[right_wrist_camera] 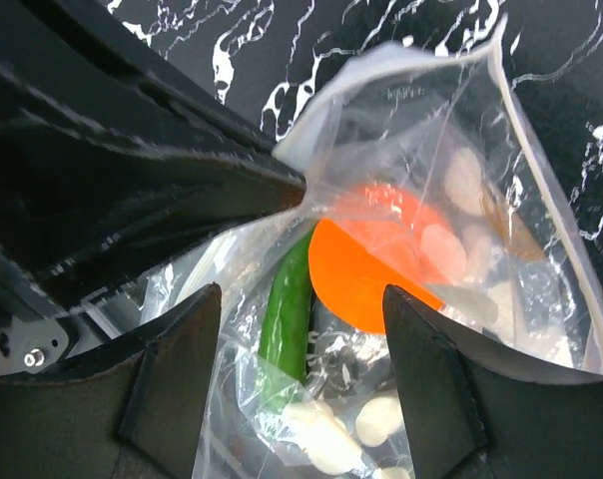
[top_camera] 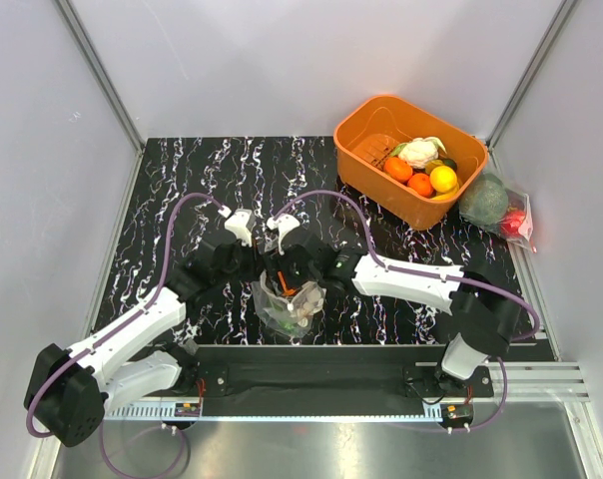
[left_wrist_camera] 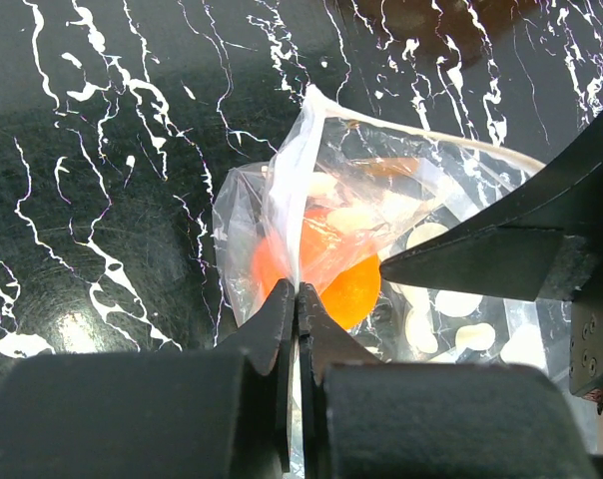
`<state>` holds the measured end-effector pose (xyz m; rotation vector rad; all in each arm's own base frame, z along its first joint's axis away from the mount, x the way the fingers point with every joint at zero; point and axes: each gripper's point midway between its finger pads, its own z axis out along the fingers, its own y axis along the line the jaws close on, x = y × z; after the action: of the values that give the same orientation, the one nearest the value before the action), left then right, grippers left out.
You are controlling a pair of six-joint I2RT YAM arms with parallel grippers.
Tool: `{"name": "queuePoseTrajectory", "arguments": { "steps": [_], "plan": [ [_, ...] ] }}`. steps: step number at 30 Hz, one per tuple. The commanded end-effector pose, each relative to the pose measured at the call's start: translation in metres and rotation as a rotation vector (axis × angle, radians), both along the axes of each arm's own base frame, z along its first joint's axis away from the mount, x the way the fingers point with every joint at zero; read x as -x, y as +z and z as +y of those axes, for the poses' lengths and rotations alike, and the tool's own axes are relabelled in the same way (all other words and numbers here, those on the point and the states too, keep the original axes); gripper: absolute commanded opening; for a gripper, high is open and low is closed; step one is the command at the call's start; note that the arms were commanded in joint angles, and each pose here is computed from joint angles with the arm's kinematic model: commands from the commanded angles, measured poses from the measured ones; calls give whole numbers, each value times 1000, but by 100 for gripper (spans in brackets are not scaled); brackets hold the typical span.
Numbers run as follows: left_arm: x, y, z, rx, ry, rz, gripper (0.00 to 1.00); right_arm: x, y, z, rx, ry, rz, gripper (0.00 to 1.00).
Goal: Open the zip-top bag and remove the fake food
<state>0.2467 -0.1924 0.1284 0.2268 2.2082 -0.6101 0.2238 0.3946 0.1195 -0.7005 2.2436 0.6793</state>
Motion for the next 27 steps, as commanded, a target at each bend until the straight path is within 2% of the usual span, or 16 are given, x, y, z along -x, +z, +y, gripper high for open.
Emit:
{"name": "queuePoseTrajectory", "arguments": {
  "steps": [1,12,19,27],
  "plan": [
    [-4,10,-1,23,12,-39,0,-16,19,12,-17,6,-78,73],
    [-2,11,-1,25,3,-42,0,-36,-6,8,88,-27,-104,76],
    [-2,12,0,28,5,-49,0,-40,-36,-15,170,-103,-76,77],
    [-1,10,-3,30,-8,-38,0,-48,-47,-5,140,-86,-69,77]
  ]
}}
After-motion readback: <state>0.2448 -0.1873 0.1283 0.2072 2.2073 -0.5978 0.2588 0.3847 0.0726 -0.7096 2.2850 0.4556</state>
